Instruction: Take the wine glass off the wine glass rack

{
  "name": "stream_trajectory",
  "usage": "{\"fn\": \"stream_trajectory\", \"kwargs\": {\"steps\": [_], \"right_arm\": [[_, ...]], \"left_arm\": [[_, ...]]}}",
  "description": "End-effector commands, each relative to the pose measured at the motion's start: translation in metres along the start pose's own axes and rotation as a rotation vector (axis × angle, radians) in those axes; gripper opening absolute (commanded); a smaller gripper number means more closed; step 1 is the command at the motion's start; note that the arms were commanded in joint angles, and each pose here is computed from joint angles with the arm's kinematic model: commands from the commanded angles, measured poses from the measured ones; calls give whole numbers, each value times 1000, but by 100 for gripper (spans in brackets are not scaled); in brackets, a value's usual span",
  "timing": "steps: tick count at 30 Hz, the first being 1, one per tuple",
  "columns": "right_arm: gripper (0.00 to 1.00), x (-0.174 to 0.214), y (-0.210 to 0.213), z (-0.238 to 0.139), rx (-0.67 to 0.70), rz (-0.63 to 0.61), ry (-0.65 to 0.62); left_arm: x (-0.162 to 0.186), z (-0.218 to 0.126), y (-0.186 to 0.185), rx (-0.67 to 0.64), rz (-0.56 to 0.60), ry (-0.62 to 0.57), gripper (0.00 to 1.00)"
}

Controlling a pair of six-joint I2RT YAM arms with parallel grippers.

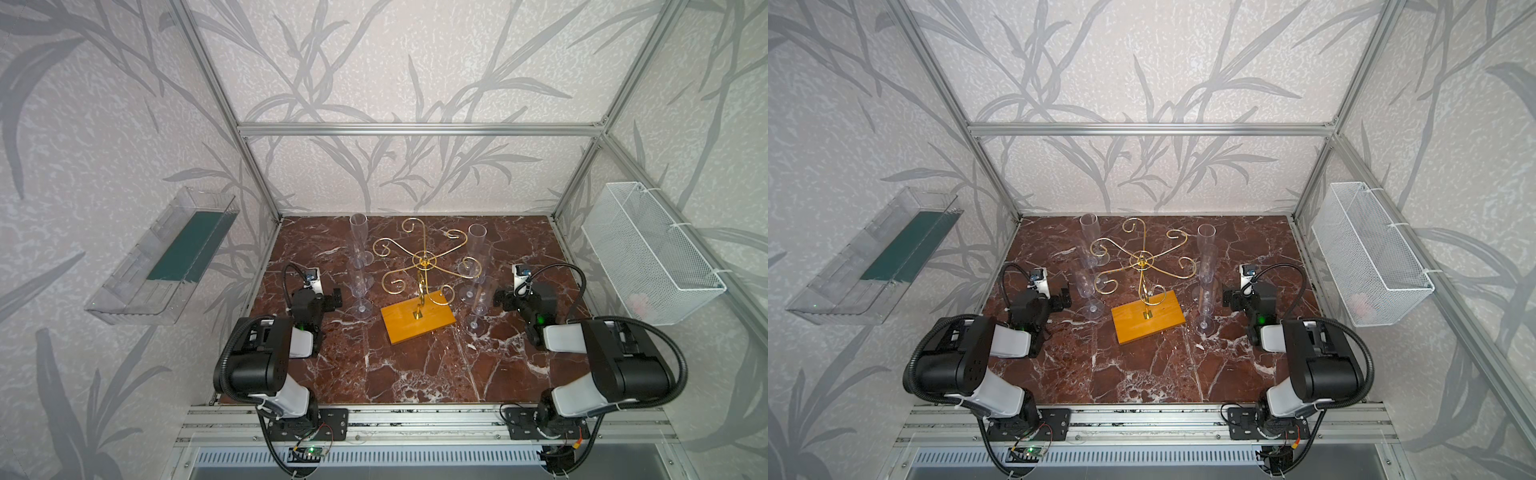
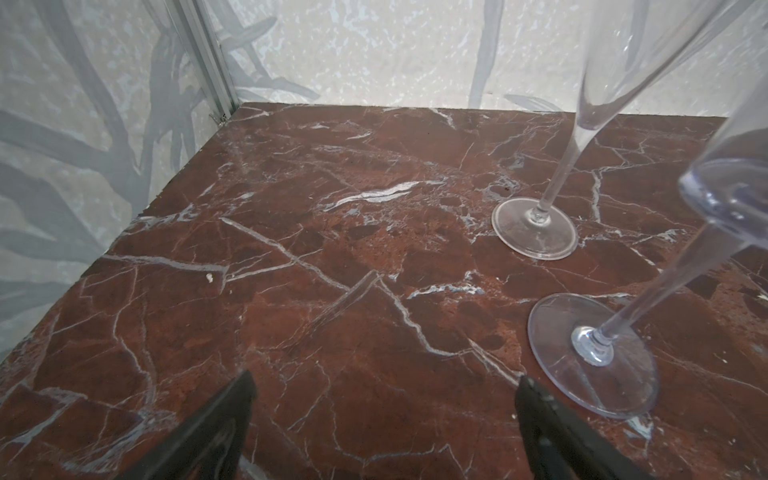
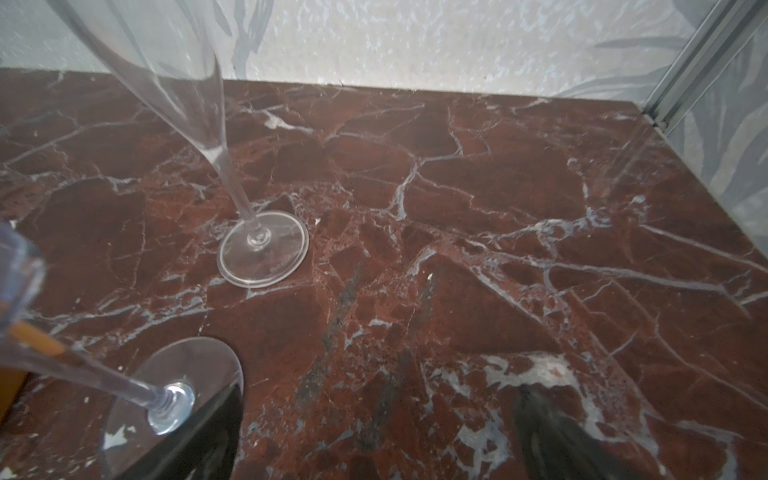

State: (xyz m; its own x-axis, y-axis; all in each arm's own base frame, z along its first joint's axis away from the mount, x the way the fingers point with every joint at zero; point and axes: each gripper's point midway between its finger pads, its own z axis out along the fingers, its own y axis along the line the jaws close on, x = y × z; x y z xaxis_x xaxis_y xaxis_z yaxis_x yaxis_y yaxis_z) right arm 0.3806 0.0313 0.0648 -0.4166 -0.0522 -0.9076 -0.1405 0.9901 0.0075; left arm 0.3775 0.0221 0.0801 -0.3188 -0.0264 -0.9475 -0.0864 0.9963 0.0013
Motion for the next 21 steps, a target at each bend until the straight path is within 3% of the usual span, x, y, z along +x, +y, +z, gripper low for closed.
{"fn": "stream_trajectory", "kwargs": {"steps": [1, 6, 21], "right_arm": [[99, -31, 1, 2, 17, -42, -74], [99, -30, 2, 5, 16, -48, -64], [99, -30, 2, 5, 15, -50, -59]], "left_arm": [[-24, 3, 3, -23, 16, -75, 99], [-20, 15, 11, -53, -11, 5, 99], [-20, 15, 12, -55, -17, -2, 99]]}}
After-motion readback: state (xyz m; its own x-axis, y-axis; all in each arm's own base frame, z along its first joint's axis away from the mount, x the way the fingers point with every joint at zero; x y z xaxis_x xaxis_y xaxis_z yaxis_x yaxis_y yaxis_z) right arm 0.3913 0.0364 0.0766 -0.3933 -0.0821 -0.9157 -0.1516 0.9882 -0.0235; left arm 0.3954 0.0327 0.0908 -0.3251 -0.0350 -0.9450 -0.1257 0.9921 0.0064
